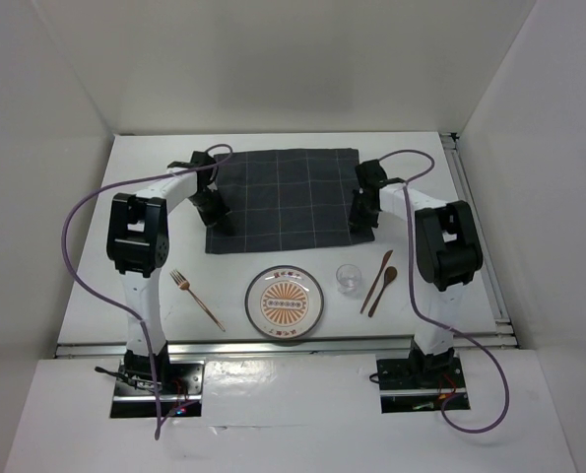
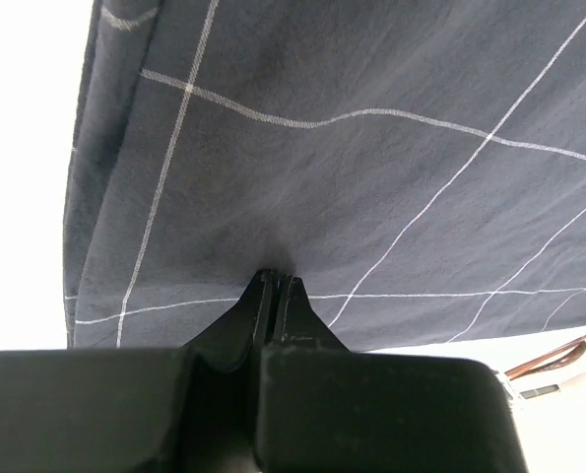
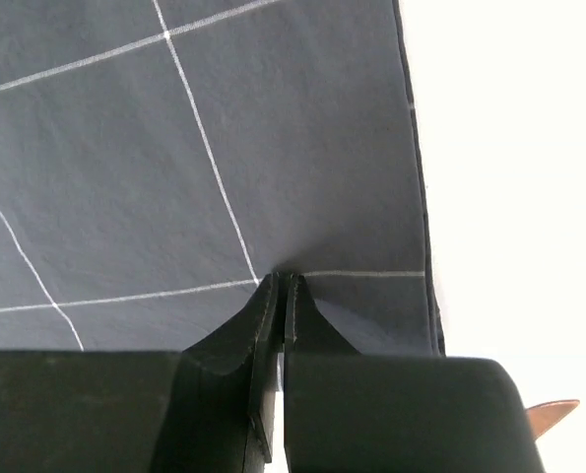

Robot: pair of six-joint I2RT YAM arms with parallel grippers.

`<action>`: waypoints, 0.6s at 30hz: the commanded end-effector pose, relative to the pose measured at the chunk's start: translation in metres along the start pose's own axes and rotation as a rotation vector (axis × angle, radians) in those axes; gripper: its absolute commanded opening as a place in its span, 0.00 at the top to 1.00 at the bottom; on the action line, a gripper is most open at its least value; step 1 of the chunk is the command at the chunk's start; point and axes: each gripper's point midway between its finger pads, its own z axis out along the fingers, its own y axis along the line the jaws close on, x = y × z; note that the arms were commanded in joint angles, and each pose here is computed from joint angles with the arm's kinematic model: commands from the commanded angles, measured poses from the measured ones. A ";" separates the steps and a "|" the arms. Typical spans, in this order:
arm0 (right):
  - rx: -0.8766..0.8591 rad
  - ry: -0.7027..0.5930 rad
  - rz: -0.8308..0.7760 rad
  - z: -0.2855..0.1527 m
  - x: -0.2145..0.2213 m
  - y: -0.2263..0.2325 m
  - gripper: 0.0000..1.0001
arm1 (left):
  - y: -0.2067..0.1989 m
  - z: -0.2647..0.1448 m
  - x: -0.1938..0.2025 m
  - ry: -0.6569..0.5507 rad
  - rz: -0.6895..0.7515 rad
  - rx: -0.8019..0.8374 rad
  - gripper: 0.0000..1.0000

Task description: Set the dinner table for one person

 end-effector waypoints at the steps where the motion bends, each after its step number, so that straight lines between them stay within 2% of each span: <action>1: 0.024 0.048 0.021 0.010 0.027 -0.011 1.00 | 0.013 0.013 0.007 0.031 0.003 -0.052 1.00; 9: 0.049 0.091 0.063 -0.002 0.077 -0.034 1.00 | 0.036 0.010 0.025 0.048 -0.005 -0.094 1.00; 18: 0.076 0.096 0.032 -0.012 0.094 -0.038 1.00 | 0.049 -0.005 0.039 0.017 -0.001 -0.115 1.00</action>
